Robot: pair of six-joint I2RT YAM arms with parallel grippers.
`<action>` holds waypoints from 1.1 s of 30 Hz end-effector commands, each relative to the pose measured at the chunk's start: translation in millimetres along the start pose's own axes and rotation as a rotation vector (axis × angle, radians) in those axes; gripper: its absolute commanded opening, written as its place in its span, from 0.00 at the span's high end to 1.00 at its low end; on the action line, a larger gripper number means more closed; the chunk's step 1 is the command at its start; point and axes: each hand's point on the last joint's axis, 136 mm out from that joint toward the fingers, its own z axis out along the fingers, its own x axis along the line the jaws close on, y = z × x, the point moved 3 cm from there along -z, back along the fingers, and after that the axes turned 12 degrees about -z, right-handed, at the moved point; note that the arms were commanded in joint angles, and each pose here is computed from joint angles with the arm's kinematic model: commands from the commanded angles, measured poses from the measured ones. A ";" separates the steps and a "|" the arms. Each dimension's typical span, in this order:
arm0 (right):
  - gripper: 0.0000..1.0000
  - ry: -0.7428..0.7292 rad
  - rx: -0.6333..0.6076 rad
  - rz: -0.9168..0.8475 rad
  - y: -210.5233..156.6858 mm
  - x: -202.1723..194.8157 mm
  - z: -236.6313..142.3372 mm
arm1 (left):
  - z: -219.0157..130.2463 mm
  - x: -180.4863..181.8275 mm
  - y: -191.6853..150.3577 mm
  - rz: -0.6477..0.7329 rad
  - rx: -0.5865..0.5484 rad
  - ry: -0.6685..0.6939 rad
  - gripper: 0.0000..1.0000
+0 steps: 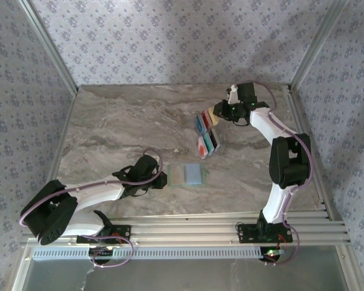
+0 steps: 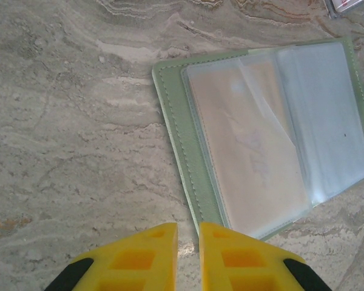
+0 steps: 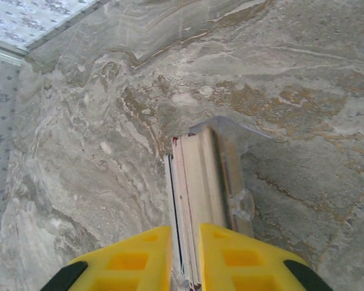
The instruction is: Put the credit cards into the card holder
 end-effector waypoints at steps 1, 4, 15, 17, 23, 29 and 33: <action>0.78 0.044 0.005 0.007 -1.2 5.0 0.7 | -3.2 -8.2 9.0 0.011 -0.018 -0.015 0.83; 0.78 0.047 0.006 0.009 -1.2 4.9 1.3 | -3.4 -7.6 9.5 0.010 -0.020 -0.013 0.83; 0.66 -0.131 0.041 -0.041 1.5 -13.8 8.5 | -6.6 -12.1 12.6 0.018 -0.026 -0.019 0.83; 0.65 -0.152 0.063 -0.052 -1.7 -15.5 14.6 | -6.3 -12.4 13.4 0.016 -0.026 -0.018 0.83; 0.65 -0.093 0.080 -0.059 -5.0 -5.2 21.3 | -5.0 -11.5 13.6 0.017 -0.025 -0.011 0.83; 0.67 0.003 0.070 -0.045 -3.7 7.1 16.2 | -4.4 -11.6 13.6 0.020 -0.023 -0.010 0.83; 0.69 0.027 0.053 -0.043 -1.9 11.1 11.1 | -3.9 -10.8 13.0 0.022 -0.021 -0.007 0.83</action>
